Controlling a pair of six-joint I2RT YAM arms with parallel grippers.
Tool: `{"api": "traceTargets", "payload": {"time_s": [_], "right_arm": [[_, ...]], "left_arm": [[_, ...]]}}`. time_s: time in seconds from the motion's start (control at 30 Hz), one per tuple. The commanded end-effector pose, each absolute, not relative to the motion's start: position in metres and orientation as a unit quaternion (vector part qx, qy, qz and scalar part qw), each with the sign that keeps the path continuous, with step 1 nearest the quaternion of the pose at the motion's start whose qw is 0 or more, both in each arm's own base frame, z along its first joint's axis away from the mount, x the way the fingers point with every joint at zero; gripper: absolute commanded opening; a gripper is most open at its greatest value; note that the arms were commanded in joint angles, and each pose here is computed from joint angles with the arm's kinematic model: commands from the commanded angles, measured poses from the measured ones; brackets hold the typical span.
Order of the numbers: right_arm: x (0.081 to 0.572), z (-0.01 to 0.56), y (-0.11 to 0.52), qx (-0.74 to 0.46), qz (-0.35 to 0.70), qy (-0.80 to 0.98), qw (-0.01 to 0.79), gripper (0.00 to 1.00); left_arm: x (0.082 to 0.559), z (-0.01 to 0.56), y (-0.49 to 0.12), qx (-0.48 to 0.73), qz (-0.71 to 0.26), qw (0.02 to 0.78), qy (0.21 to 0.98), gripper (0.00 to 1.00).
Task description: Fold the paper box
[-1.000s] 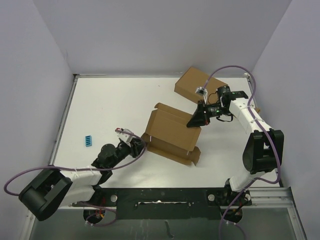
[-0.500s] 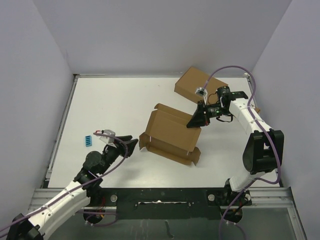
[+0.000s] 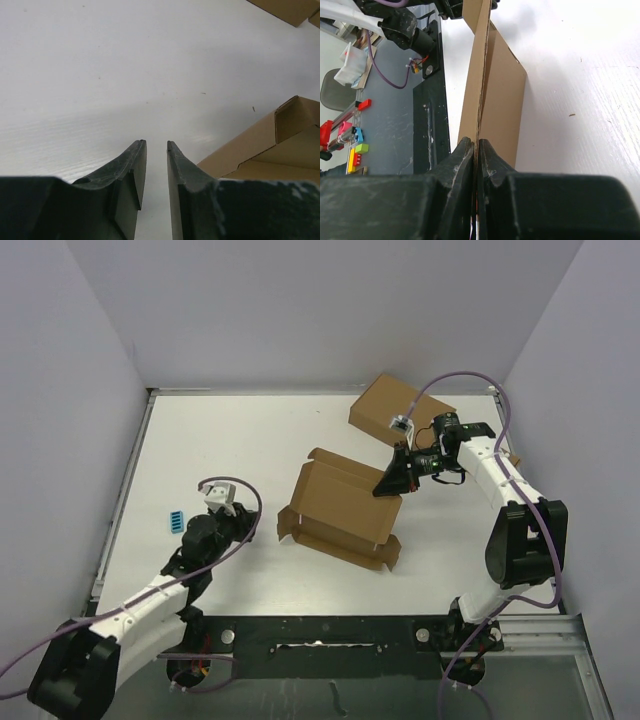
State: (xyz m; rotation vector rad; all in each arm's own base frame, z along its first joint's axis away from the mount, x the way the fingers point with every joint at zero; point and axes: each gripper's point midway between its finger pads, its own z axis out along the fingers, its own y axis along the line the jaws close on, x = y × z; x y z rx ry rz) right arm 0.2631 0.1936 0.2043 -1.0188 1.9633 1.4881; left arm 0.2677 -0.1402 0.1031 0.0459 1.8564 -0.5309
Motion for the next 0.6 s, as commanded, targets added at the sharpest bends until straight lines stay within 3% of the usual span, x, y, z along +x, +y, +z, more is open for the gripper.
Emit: {"api": "traceTargets", "payload": {"time_s": [0.0,0.57], "right_arm": [[0.263,0.212,0.195,-0.408,0.527,0.695,0.27,0.0],[0.261,0.208,0.199,-0.412,0.529,0.695,0.259,0.0]], "left_arm": [[0.279,0.142,-0.173,0.116,-0.296,0.625,0.713,0.24],[0.258,0.123,-0.216,0.287,-0.352,0.6,0.658,0.32]]}}
